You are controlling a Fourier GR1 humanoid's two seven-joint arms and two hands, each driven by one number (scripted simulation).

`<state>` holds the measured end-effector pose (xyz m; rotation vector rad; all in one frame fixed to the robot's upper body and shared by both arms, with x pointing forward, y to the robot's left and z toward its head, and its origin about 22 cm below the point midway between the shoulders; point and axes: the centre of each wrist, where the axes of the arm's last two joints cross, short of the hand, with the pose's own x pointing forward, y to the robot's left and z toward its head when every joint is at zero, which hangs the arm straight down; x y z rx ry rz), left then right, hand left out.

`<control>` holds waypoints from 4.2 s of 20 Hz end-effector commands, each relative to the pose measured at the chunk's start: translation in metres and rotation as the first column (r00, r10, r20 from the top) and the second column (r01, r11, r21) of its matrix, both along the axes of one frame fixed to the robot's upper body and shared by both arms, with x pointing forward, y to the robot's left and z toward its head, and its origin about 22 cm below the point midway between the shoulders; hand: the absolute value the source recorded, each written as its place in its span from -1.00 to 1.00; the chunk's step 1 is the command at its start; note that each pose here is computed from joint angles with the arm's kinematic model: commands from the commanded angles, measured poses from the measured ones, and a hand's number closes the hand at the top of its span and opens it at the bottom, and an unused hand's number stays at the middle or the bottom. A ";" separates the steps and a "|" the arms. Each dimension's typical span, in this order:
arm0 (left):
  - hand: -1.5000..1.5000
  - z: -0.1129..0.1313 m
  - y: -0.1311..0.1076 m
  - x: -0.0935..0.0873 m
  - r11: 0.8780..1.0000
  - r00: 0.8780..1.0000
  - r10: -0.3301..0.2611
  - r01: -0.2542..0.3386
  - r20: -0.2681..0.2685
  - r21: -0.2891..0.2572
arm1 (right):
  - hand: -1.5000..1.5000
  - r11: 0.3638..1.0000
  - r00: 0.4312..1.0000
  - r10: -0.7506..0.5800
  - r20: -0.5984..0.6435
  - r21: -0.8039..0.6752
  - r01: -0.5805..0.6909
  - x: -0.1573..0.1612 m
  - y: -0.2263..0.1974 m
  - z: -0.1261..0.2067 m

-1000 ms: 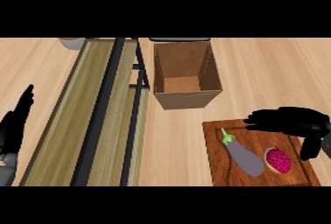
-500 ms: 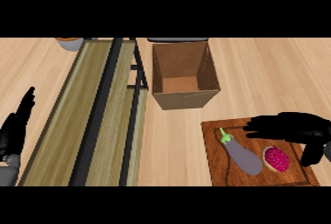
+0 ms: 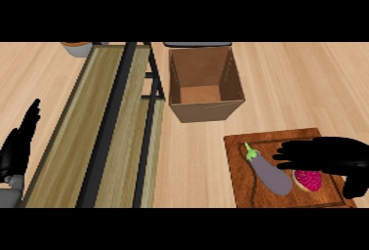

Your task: Pick the cupcake from the cutting board and place it in the cardboard box

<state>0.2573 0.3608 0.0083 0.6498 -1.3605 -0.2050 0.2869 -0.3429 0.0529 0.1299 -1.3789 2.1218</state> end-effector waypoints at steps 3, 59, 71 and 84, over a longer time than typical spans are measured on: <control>0.00 0.005 -0.005 0.005 1.000 1.000 -0.005 0.005 -0.004 0.007 | -1.00 0.996 0.998 -0.038 -0.039 -0.076 0.035 0.002 0.011 -0.020; 0.00 0.013 -0.015 0.014 0.999 0.999 -0.037 0.037 0.017 -0.003 | 1.00 -0.188 -0.215 -0.976 -0.039 0.646 0.740 0.065 0.255 0.142; 0.00 0.025 -0.004 0.010 0.999 0.999 -0.047 0.047 0.016 0.010 | 1.00 -0.219 -0.255 -0.967 -0.024 0.591 0.777 0.145 0.255 0.101; 0.00 0.008 -0.025 0.021 0.998 0.997 -0.069 0.069 0.025 0.001 | -1.00 -0.400 -0.330 -0.917 -0.226 0.527 0.750 0.166 0.242 0.062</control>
